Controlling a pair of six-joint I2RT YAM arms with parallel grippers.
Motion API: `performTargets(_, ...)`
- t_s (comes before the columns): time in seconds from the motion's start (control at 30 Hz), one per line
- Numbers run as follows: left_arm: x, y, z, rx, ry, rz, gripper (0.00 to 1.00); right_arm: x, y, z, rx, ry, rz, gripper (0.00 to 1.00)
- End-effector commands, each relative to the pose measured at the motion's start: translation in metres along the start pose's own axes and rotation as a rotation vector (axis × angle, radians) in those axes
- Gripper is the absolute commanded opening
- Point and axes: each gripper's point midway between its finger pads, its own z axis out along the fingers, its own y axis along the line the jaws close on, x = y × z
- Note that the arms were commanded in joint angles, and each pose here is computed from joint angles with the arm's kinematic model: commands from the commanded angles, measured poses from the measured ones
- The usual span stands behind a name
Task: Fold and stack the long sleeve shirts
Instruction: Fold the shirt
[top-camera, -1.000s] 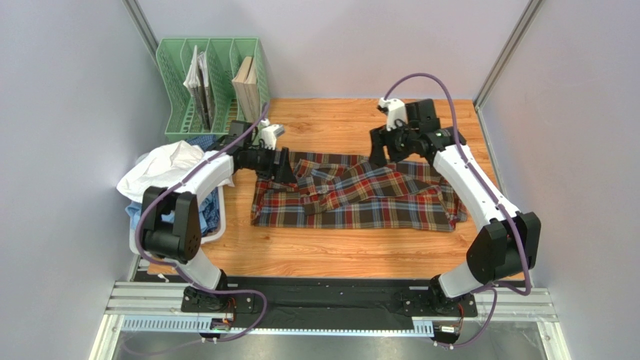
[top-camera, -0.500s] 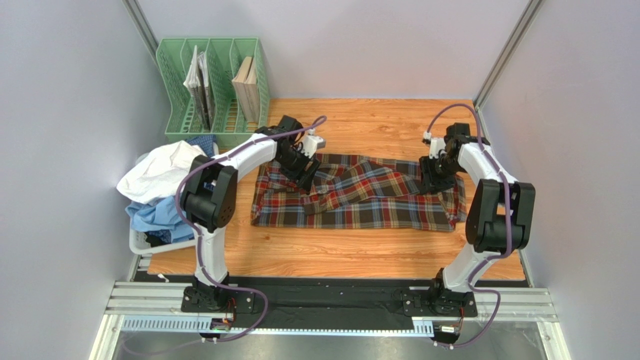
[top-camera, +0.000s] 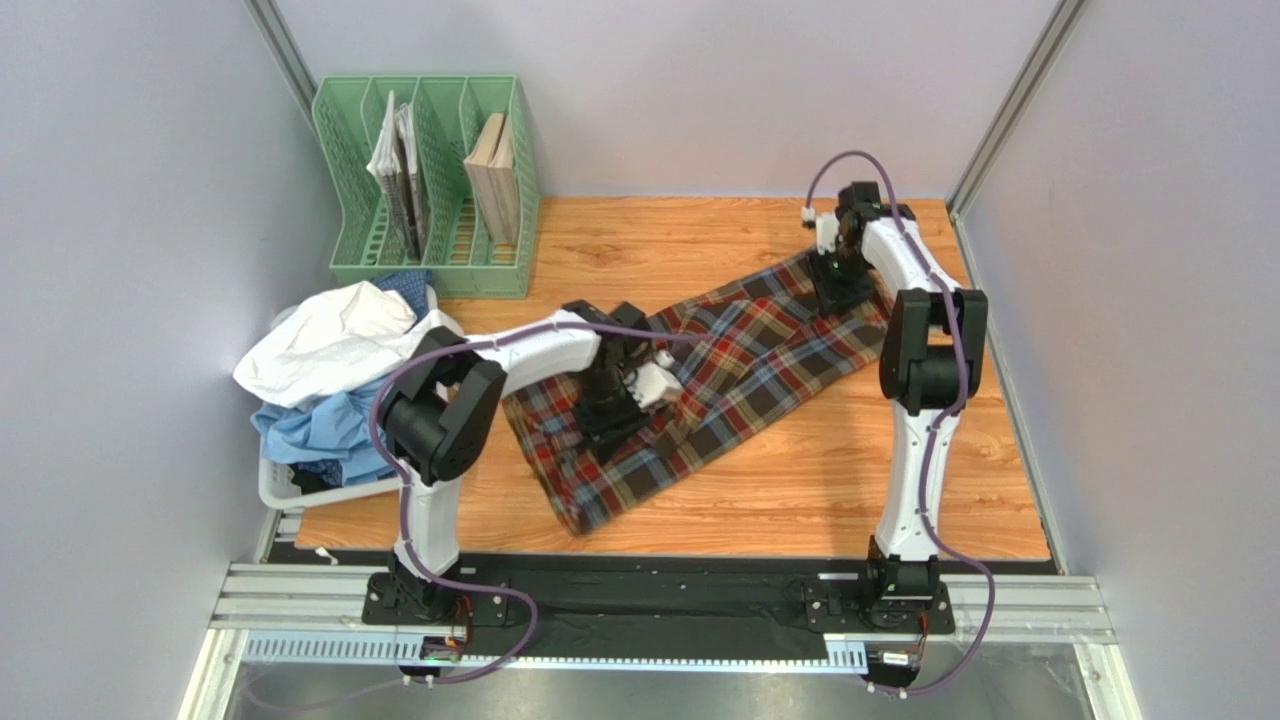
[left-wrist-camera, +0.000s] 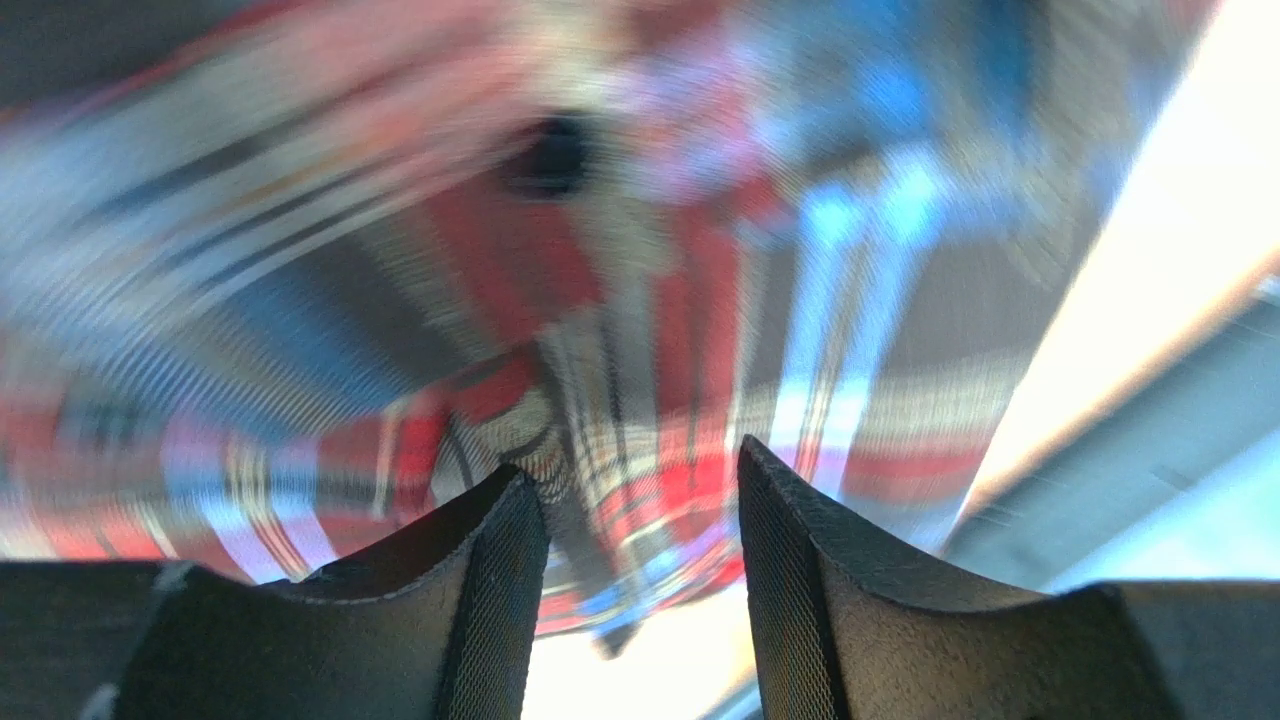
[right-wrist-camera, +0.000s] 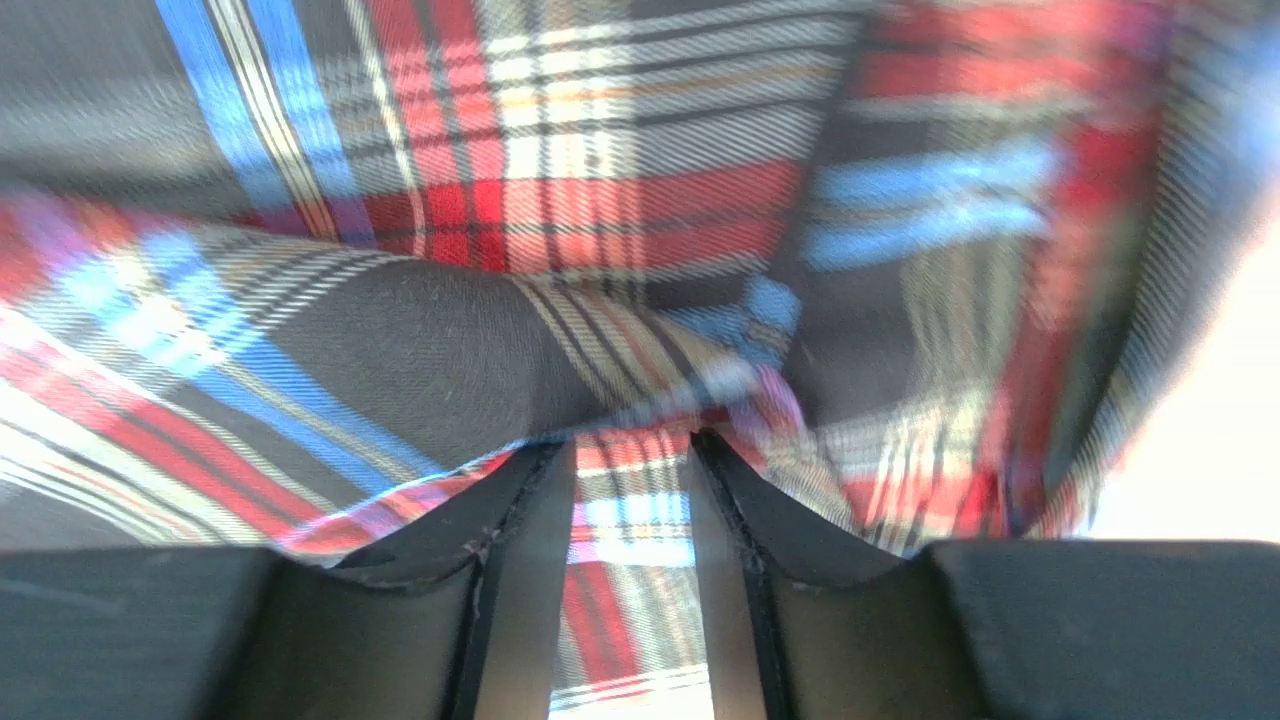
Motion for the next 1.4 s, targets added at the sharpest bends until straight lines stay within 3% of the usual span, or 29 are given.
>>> performTargets(0.0, 0.009, -0.093, -0.006, 0.254, 0.016, 0.09, 0.54, -0.084, -0.001, -0.057, 0.102, -0.239, -0.108, 0.4)
performTargets(0.07, -0.004, -0.102, -0.023, 0.286, -0.078, 0.092, 0.56, -0.101, -0.004, -0.099, 0.089, -0.352, -0.108, 0.43)
performTargets(0.17, -0.03, -0.083, -0.069, 0.173, -0.295, 0.116, 0.63, -0.093, -0.017, -0.153, 0.072, -0.465, -0.063, 0.49)
performTargets(0.23, -0.04, -0.061, -0.081, 0.077, -0.344, 0.131, 0.65, -0.083, -0.014, -0.181, 0.058, -0.509, -0.052, 0.49)
performTargets(0.33, -0.042, -0.025, -0.078, -0.073, -0.275, 0.208, 0.66, -0.05, 0.004, -0.169, -0.009, -0.442, -0.031, 0.46)
performTargets(0.53, -0.044, 0.003, -0.045, -0.136, -0.185, 0.227, 0.63, -0.005, 0.019, -0.113, -0.092, -0.25, 0.118, 0.38)
performTargets(0.8, -0.033, 0.011, -0.035, -0.151, -0.169, 0.158, 0.63, -0.007, -0.039, -0.079, -0.104, -0.214, 0.388, 0.34)
performTargets(1.03, -0.009, 0.019, -0.051, -0.068, -0.183, 0.1, 0.66, -0.034, -0.065, -0.086, -0.092, -0.273, 0.305, 0.37)
performTargets(1.23, 0.007, 0.024, -0.045, -0.041, -0.174, 0.025, 0.72, -0.042, -0.068, -0.07, -0.117, -0.246, 0.215, 0.38)
performTargets(1.37, 0.012, 0.047, -0.032, -0.069, -0.116, -0.029, 0.7, -0.035, -0.066, -0.051, -0.136, -0.205, 0.186, 0.38)
